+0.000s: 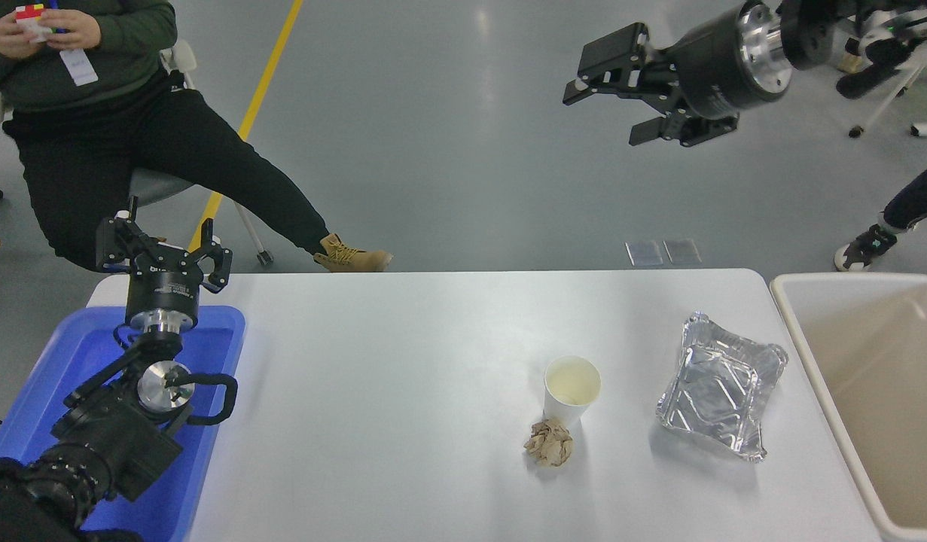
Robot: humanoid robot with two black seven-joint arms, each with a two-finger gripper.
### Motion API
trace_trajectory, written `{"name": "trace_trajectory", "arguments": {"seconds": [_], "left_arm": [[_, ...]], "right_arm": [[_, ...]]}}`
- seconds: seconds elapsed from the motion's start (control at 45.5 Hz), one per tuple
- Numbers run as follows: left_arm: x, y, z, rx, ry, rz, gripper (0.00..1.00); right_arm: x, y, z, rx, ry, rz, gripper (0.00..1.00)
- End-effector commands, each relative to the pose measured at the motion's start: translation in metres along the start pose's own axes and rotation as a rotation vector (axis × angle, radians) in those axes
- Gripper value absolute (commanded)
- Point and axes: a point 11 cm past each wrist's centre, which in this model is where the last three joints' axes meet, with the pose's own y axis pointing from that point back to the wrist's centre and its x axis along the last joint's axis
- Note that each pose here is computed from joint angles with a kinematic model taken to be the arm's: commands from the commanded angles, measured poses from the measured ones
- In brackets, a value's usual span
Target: Pick up paper cup place in dustbin
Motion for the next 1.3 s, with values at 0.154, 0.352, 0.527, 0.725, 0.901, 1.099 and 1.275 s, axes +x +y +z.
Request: {"name": "trace_trajectory", "arguments": {"seconds": [0.154,0.352,0.527,0.725,0.901,1.099,1.275], "left_arm": [[0.000,0.001,-0.001,0.002,-0.001,0.001,0.99],[0.000,0.000,-0.001,0.002,0.000,-0.001,0.99],[0.000,0.000,0.000,0.001,-0.002,-0.001,0.99],[0.000,0.000,0.000,0.001,-0.002,-0.001,0.99],[0.000,0.000,0.000,0.001,-0.002,-0.001,0.99],[0.000,0.000,0.000,0.001,-0.002,-0.001,0.99],[0.000,0.000,0.000,0.001,-0.002,-0.001,0.99]], "right_arm": [[-0.044,-0.035,0.007,-0.392,0.435,-0.235,1.00],[-0.043,-0.030,0.004,-0.449,0.452,-0.250,1.00],[-0.052,-0.025,0.003,-0.437,0.393,-0.312,1.00],[-0.056,-0.018,-0.012,-0.348,0.257,-0.330,1.00],[-0.037,0.003,0.000,-0.355,0.241,-0.265,1.00],[-0.033,-0.004,-0.015,-0.304,0.243,-0.250,1.00],[-0.042,-0.018,-0.005,-0.309,0.242,-0.258,1.00]]}}
